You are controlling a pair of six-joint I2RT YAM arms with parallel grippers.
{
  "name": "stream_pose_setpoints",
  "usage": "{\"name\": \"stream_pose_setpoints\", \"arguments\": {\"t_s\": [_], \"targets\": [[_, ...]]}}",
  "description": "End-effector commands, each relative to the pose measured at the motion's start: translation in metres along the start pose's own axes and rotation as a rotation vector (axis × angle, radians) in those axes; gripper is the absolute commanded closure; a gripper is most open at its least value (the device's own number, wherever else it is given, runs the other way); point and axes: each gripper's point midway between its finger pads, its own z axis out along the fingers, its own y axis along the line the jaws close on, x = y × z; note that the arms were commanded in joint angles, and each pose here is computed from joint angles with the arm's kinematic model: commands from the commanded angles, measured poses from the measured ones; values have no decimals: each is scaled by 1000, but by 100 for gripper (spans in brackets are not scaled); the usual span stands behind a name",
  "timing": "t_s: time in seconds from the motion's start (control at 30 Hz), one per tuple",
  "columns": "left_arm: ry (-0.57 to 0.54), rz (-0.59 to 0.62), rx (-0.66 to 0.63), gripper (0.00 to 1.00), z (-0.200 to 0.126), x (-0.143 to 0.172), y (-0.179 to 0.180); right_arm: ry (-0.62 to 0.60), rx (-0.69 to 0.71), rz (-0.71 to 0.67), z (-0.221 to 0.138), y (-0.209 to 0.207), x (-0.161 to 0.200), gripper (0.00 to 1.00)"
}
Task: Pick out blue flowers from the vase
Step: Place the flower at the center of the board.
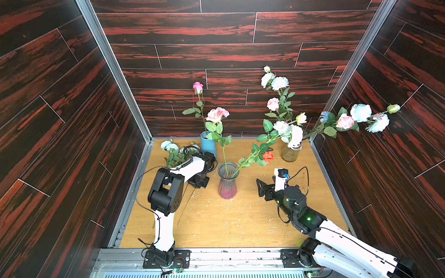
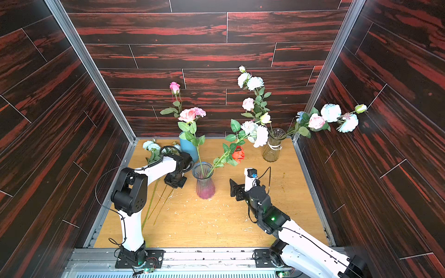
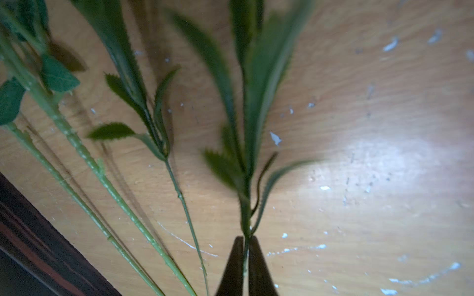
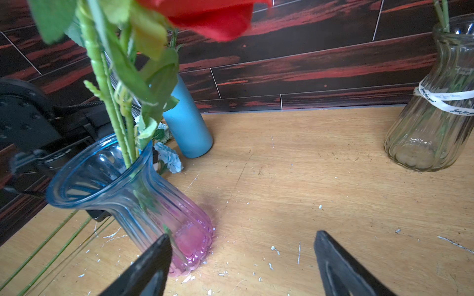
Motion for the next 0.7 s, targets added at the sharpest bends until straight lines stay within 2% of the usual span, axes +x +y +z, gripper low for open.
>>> {"name": "stream_pose_setpoints", "arguments": {"t_s": [0.0, 0.1, 0.17, 0.27, 0.37, 0.53, 0.6, 0.67], "targets": [[-18, -4, -5, 77, -15, 1, 7, -10, 4, 7, 0, -1, -4, 11], [-72, -30, -4, 56, -32, -1, 13, -10, 2, 5, 0, -1, -4, 11], [-128, -61, -11, 49, -47, -4, 19, -12, 2, 5, 0, 0, -4, 11], [-260, -141, 6, 47, -79, -10, 27, -11, 5, 5, 1, 0, -5, 11], [-465, -254, 77, 47, -124, -18, 33, -8, 11, 4, 2, -1, -5, 11], [-962, -410, 432, 49, -209, -32, 10, -9, 28, 9, 2, -4, -5, 12], [-1084, -428, 528, 49, -232, -25, 5, -14, 29, 12, 0, -5, -7, 14], [-1135, -397, 604, 49, -251, -15, -3, -9, 30, 22, -4, -6, -8, 14]]}}
